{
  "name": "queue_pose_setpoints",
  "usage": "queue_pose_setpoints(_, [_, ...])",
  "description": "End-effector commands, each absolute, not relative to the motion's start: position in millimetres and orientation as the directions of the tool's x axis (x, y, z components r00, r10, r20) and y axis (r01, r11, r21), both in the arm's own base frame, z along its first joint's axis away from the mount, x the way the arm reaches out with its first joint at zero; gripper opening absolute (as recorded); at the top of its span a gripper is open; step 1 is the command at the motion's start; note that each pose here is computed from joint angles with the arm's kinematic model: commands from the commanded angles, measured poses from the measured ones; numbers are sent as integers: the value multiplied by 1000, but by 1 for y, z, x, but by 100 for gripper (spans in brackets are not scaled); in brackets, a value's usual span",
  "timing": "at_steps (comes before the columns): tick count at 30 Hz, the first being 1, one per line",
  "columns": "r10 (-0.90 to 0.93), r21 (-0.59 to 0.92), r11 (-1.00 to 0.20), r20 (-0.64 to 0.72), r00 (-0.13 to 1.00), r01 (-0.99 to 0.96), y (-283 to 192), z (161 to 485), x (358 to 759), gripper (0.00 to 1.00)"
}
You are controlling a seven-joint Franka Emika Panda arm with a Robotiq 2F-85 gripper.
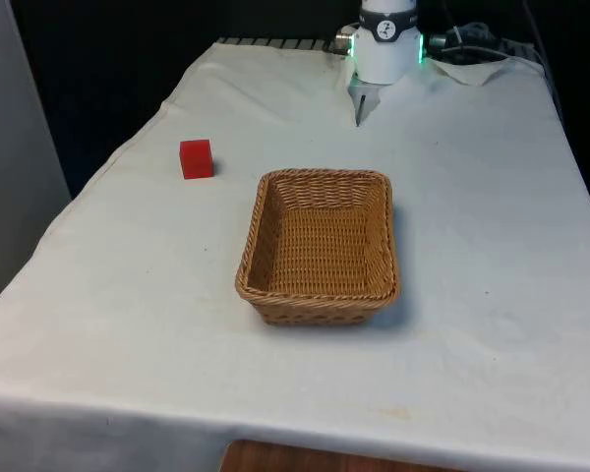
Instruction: Pick up the cube and place it into the basket.
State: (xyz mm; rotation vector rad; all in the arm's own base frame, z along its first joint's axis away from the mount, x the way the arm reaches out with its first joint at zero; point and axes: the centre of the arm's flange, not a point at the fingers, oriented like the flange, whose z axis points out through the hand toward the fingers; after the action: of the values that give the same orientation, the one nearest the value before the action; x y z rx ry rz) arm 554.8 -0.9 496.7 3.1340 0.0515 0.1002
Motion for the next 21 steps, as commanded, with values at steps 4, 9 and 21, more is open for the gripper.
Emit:
queue_pose_setpoints(4, [32, 14, -999, 57, 998, 32, -5, 490, 549, 100])
queue_pose_setpoints(9, [32, 20, -999, 51, 998, 31, -9, 485, 543, 100])
queue_pose_setpoints(21, [29, 45, -999, 33, 999, 27, -31, 467, 516, 100])
